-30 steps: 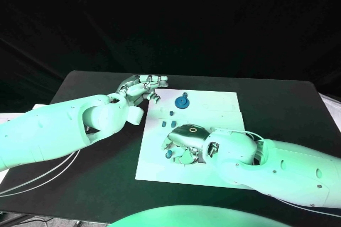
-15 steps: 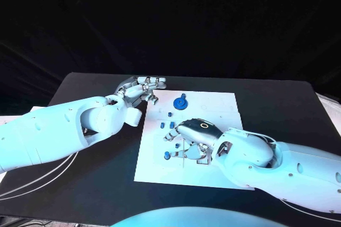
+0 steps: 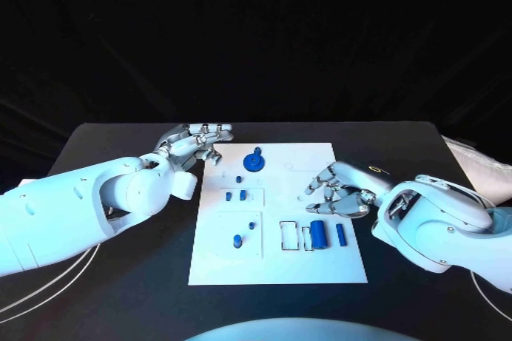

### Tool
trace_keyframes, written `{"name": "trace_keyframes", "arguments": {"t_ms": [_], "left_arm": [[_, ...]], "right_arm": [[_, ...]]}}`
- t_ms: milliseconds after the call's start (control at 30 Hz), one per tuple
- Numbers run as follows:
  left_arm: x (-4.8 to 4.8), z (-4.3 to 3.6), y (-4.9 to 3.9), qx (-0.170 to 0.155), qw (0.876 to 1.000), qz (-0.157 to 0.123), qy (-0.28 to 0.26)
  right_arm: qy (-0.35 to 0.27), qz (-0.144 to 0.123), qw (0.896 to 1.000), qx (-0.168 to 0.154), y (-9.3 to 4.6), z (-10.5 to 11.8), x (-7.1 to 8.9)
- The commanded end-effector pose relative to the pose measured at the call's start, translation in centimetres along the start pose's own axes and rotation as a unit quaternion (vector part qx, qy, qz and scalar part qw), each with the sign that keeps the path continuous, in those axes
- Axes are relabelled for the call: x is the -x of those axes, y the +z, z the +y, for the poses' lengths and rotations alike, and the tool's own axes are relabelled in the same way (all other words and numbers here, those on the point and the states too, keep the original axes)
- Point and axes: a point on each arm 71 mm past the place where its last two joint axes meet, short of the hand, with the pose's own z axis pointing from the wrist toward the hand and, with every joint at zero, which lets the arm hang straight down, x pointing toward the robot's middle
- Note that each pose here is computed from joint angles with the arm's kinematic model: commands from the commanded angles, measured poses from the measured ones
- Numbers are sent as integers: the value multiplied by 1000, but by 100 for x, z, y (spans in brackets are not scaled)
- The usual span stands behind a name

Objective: Assemble the parts on the task board

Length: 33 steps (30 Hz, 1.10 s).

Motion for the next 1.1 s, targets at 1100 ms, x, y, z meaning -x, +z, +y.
{"name": "trace_keyframes", "arguments": {"t_ms": [1100], "left_arm": [[15, 14, -11, 2, 1000, 5, -3]], "right_arm": [[-27, 113, 984, -137, -97, -191, -509]]}}
